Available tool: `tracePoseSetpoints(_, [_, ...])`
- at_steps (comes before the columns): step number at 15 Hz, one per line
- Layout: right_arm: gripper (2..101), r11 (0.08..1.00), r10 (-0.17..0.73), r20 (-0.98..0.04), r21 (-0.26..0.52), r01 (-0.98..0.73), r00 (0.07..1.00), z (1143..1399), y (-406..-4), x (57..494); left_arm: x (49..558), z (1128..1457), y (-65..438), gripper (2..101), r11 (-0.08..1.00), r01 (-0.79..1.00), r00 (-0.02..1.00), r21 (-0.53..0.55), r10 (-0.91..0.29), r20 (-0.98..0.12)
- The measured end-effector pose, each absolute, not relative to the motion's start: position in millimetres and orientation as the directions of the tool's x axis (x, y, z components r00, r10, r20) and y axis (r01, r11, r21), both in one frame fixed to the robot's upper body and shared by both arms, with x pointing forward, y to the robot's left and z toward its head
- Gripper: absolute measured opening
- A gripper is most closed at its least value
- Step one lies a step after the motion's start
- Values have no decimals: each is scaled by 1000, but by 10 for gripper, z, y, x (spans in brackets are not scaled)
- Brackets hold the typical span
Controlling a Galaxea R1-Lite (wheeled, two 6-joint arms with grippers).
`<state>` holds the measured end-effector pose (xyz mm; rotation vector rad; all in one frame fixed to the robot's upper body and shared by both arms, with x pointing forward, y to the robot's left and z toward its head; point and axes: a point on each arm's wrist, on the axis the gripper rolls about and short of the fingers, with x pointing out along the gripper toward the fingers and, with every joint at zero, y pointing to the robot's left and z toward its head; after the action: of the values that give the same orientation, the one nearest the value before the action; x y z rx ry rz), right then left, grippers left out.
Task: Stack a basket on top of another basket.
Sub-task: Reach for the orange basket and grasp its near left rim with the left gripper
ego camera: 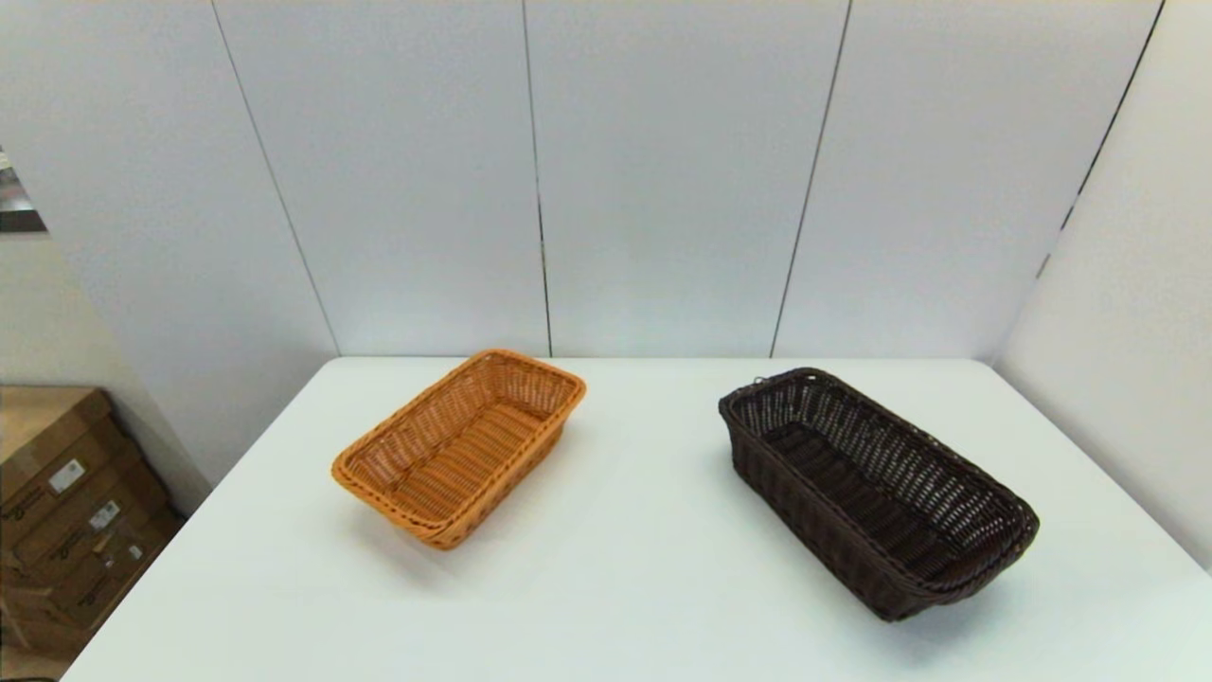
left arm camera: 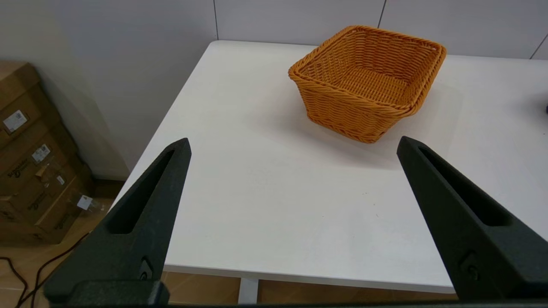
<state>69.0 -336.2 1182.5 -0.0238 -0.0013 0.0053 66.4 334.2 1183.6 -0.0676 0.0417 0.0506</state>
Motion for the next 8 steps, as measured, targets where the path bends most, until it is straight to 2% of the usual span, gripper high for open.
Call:
tracePoseSetpoints(4, [973,1000,6,2,-25,-6,1000,11826,-3361,690,635,12102,3340,978,996,-49,998,-72,47,-30])
tracePoseSetpoints(8, [974,1000,6,2,-26,-6,1000,11826,-3361,690,860,12595,3342,978,989,-85,988,-121,68,-138])
